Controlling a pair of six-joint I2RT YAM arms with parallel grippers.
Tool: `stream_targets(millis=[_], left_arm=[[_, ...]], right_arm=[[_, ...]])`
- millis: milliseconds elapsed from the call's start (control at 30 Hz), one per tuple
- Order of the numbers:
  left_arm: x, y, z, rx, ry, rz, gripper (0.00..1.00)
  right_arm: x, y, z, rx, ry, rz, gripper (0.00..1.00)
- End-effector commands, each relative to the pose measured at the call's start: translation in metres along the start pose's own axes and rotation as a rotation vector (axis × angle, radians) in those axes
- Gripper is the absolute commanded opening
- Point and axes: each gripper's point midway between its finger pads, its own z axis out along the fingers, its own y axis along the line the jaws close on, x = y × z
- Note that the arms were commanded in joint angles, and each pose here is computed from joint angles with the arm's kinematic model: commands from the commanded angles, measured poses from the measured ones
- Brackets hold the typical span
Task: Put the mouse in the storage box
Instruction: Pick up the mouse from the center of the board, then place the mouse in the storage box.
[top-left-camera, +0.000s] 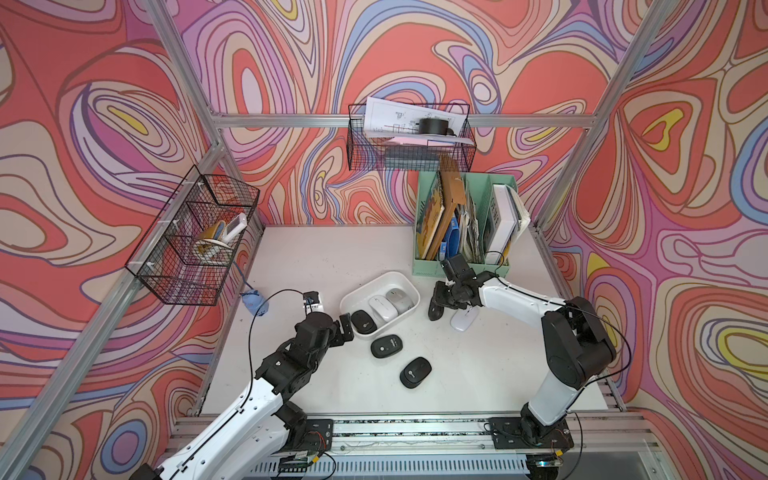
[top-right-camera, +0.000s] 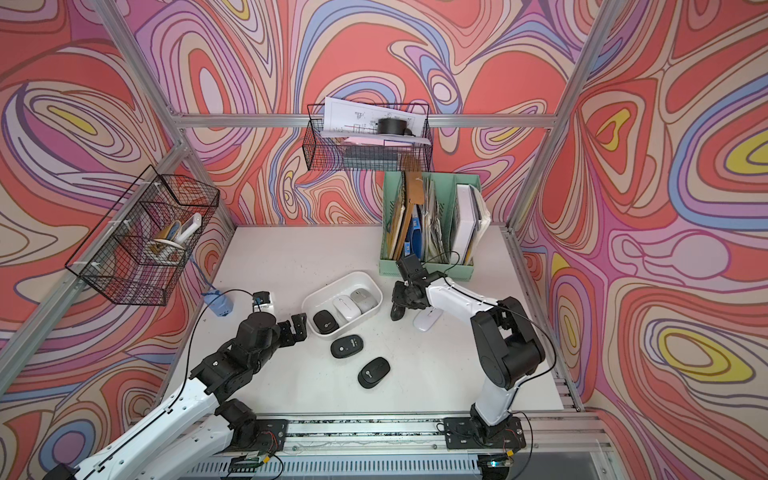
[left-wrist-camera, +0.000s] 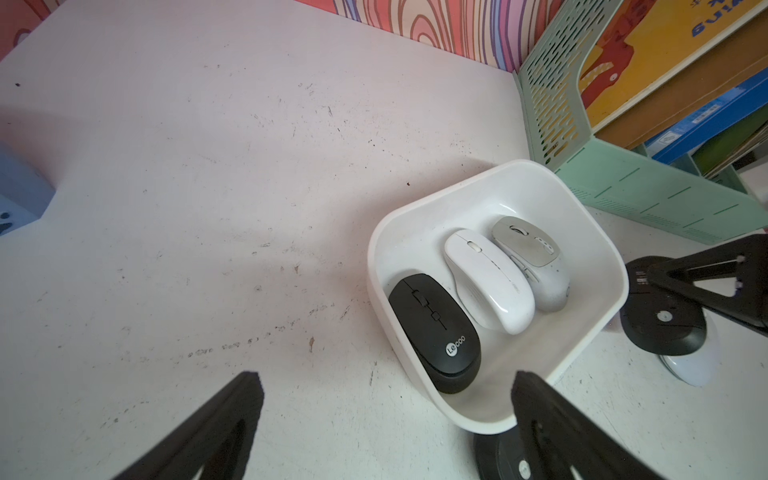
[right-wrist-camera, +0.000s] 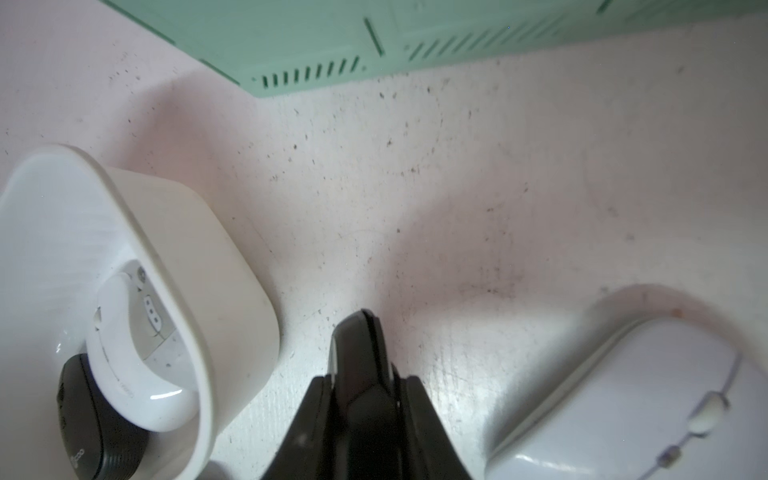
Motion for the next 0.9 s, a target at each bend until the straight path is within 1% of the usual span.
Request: stream_targets(millis=[0,67,200,433,500,700,867], left_arm=[[-0.005,0.007,-0.004,-0.027,-0.031,-0.030,0.99],[-0.003,0.012,-0.005,-0.040,-0.037,-0.038,0.99],[-0.003,0.020,-0.009,-0.063,-0.054,-0.053,0.99],[-0.003,0.031,-0.015,-0.098,-0.087,-0.052,0.99],[-0.002,0.035,-0.017,-0.107,-0.092,-0.057,0.99],[0.002,0.041,-0.020,-0.113,-0.102,-0.064,0.99],[0.002,0.044,-0.021,-0.124,-0.110,-0.067,0.99]], right_arm=[[-0.024,0.010,-0.034,0.079,-0.099,-0.138,0.17],[-0.030,0.025,-0.044,0.115,-0.130,-0.222,0.18],[-0.031,0.062,-0.053,0.195,-0.177,-0.385,0.18],[-0.032,0.114,-0.039,0.267,-0.204,-0.590,0.17],[-0.034,0.124,-0.036,0.311,-0.218,-0.664,0.17],[-0.036,0.138,-0.018,0.431,-0.211,-0.829,0.18],[-0.037,0.131,0.000,0.551,-0.186,-0.916,0.19]])
